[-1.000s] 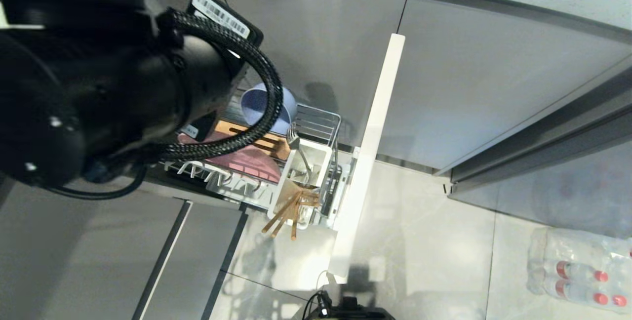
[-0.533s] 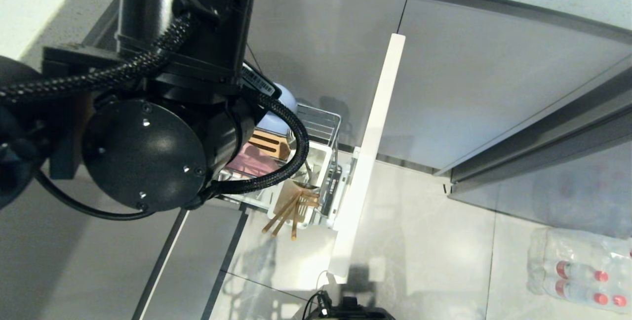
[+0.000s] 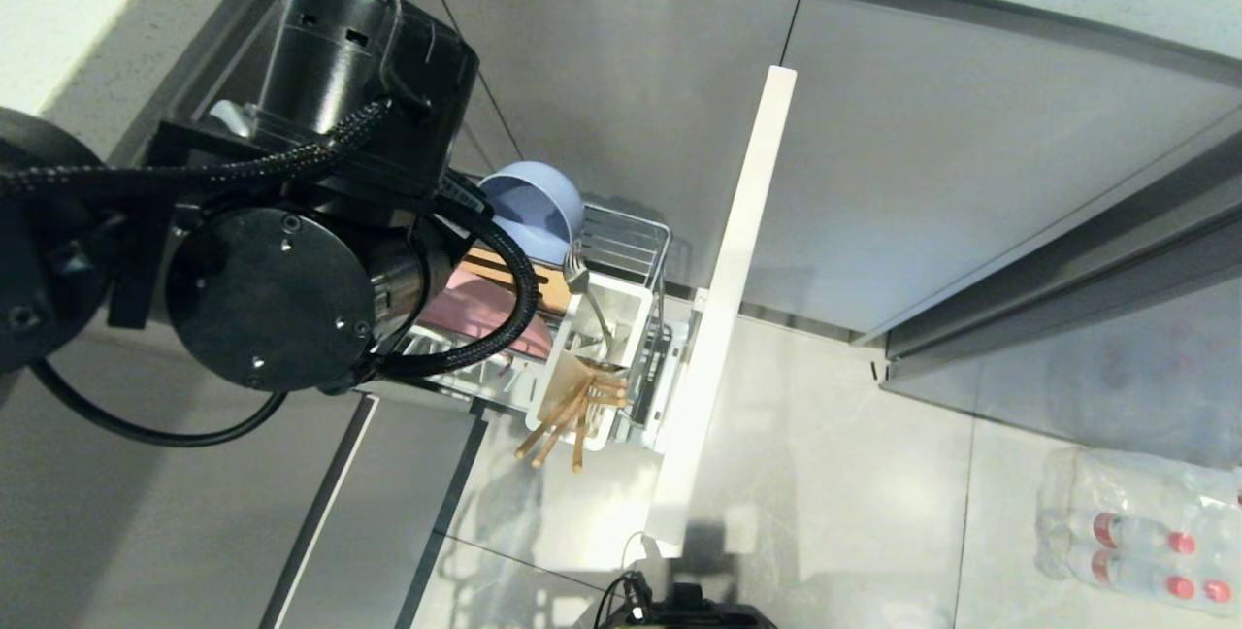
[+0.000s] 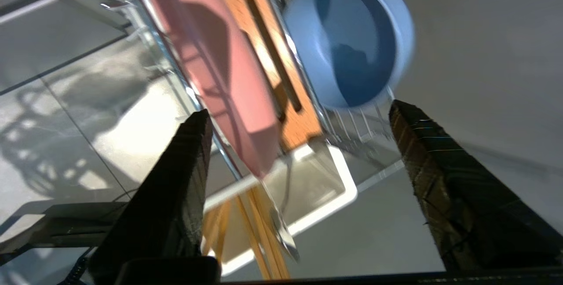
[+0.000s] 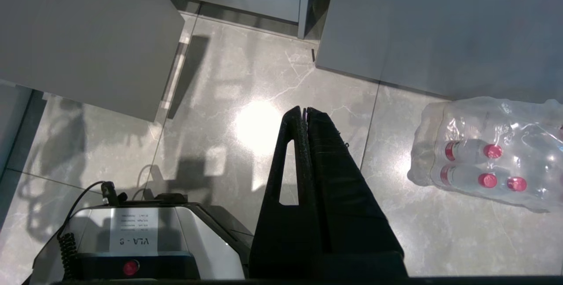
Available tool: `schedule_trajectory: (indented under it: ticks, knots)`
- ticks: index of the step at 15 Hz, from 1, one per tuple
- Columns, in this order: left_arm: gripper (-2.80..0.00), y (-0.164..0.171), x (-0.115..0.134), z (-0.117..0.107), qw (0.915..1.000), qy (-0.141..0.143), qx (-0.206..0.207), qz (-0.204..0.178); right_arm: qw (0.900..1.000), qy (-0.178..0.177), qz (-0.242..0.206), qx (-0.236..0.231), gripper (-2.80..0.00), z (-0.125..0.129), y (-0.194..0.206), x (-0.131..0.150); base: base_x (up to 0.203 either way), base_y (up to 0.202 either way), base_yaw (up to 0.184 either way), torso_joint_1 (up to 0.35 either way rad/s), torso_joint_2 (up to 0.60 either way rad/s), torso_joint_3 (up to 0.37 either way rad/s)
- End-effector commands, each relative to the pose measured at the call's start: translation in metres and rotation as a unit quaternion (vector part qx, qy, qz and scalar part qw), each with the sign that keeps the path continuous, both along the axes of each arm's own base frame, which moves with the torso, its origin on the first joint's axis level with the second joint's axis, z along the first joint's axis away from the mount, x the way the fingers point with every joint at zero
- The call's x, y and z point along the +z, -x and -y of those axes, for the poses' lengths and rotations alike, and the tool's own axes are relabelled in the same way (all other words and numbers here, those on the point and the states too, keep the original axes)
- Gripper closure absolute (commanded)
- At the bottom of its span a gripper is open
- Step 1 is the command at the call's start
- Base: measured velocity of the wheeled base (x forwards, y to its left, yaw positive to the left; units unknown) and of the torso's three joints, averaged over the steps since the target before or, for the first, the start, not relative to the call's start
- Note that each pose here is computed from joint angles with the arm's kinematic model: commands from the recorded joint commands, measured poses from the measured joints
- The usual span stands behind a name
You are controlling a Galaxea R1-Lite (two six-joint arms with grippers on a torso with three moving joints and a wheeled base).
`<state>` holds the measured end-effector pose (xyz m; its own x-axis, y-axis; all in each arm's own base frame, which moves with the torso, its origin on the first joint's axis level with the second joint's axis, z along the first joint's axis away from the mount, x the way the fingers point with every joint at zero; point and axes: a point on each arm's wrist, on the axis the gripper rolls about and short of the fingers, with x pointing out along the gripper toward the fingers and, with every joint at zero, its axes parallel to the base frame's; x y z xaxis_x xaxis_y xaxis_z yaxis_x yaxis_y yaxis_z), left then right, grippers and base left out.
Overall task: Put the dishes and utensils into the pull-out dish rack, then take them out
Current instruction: Take the plate out of the cupboard
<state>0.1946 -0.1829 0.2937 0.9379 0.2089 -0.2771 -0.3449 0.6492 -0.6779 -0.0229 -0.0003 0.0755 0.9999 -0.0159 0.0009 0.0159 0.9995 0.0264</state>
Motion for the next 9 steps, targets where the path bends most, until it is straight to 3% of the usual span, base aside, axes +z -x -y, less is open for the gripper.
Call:
schedule_trajectory:
  ticks: [1, 4, 9]
  knots:
    - [-2.8, -0.005, -0.003, -0.006, 0.9998, 0.001, 0.019, -0.005, 1.0, 0.0, 0.0, 0.0, 0.0, 0.0, 0.0, 0.0, 0.0, 0.0, 0.0, 0.0, 0.0, 0.0]
    - [-2.8, -0.024, -0.021, -0.007, 0.998, -0.009, 0.054, -0.032, 1.0, -0.001, 0.0, 0.0, 0.0, 0.0, 0.0, 0.0, 0.0, 0.0, 0.0, 0.0, 0.0, 0.0]
    - [-2.8, -0.041, -0.036, -0.003, 0.9963, -0.001, 0.071, -0.048, 1.0, 0.0, 0.0, 0.0, 0.0, 0.0, 0.0, 0.0, 0.0, 0.0, 0.0, 0.0, 0.0, 0.0]
